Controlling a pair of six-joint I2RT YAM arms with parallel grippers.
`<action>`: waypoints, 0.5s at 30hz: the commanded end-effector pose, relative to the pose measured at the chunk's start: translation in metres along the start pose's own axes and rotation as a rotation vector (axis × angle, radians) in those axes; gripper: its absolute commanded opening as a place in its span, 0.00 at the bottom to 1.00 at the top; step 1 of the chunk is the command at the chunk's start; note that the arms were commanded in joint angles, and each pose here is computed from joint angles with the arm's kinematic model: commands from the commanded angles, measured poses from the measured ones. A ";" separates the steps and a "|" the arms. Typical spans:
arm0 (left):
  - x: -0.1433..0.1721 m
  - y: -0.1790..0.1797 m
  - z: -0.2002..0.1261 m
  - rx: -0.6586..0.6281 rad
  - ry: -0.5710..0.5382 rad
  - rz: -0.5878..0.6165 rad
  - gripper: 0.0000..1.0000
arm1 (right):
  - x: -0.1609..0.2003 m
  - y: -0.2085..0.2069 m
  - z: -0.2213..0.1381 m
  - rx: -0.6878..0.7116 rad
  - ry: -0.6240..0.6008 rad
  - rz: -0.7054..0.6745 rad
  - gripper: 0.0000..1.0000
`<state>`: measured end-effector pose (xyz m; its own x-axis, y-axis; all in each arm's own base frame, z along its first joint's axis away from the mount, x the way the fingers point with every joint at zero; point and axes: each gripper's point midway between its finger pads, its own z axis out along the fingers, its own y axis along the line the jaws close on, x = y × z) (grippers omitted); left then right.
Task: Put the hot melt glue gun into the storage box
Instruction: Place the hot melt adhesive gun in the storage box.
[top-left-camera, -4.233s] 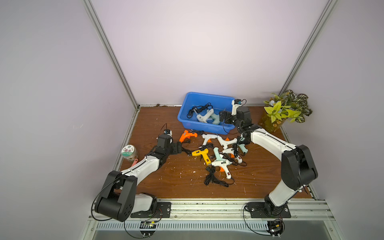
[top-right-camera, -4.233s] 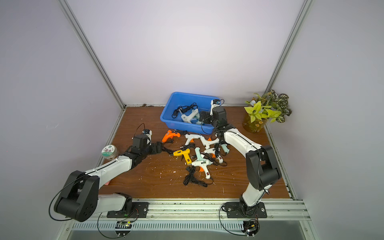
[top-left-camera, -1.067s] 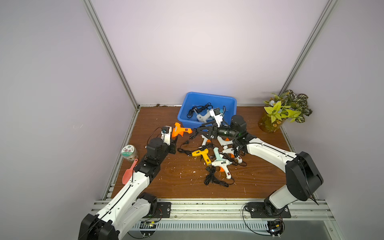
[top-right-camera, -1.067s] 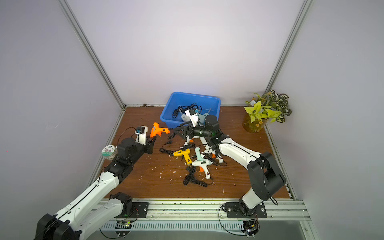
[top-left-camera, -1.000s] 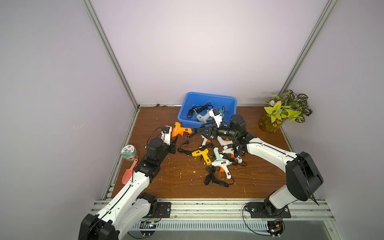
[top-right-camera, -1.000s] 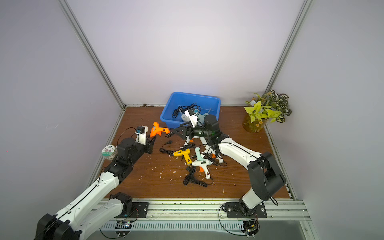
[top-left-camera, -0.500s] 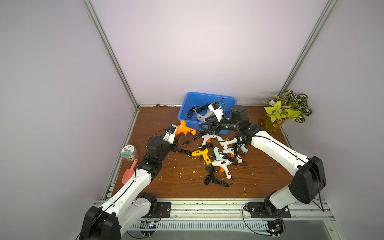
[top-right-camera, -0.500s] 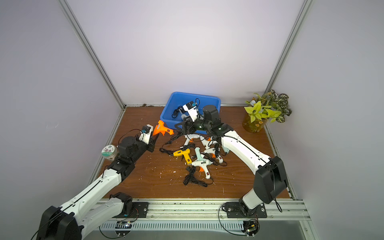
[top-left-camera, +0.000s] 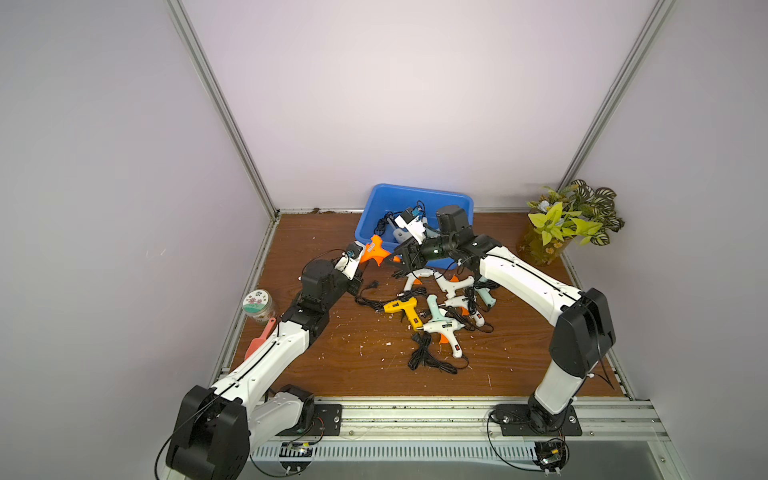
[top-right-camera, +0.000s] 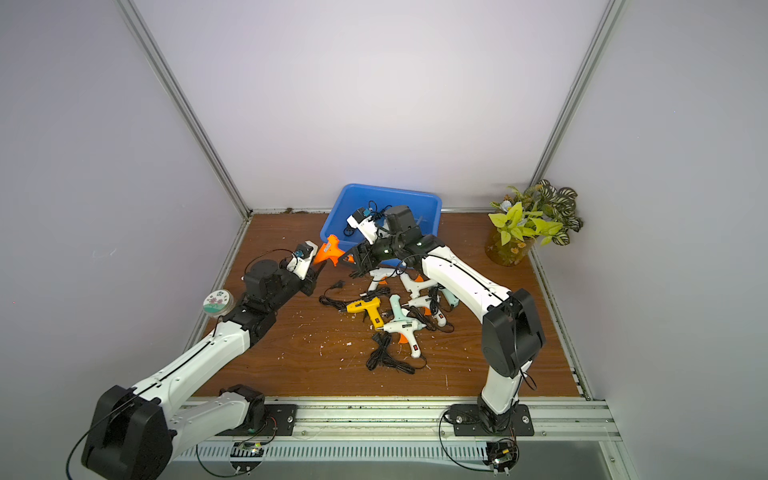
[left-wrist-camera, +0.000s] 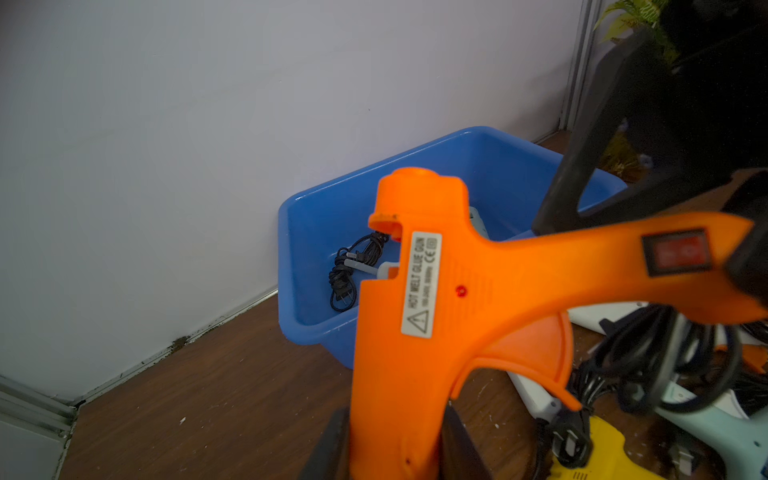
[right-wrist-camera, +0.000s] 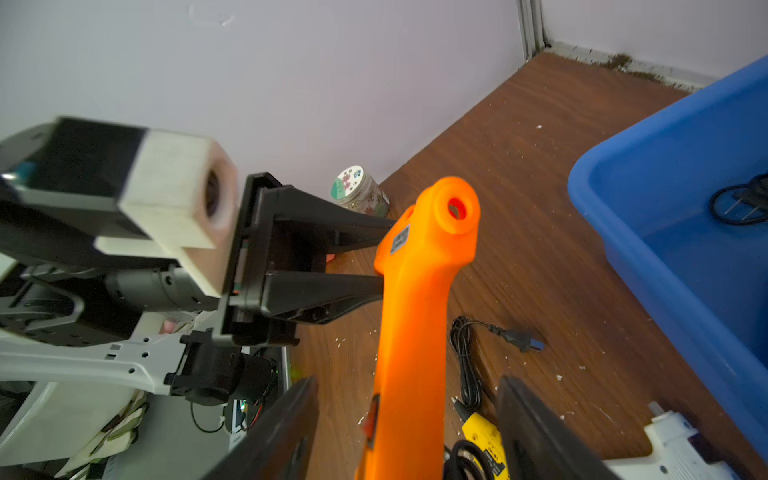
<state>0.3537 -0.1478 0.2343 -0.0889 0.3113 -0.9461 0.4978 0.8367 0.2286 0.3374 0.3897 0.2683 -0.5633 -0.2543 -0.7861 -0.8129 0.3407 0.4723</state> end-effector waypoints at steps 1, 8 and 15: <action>-0.025 -0.001 -0.002 0.008 -0.073 0.024 0.00 | -0.014 0.019 -0.001 -0.050 -0.006 -0.040 0.69; -0.021 0.002 0.002 -0.006 -0.051 0.025 0.00 | -0.009 0.018 0.016 -0.074 0.029 -0.022 0.57; -0.014 0.004 0.004 -0.021 -0.031 0.016 0.00 | -0.011 0.014 0.019 -0.054 0.029 -0.009 0.26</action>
<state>0.3567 -0.1469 0.2265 -0.1055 0.3301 -0.9380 0.4923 0.8369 0.2391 0.3402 0.4088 0.2506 -0.6075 -0.2921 -0.7387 -0.7876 0.3419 0.5126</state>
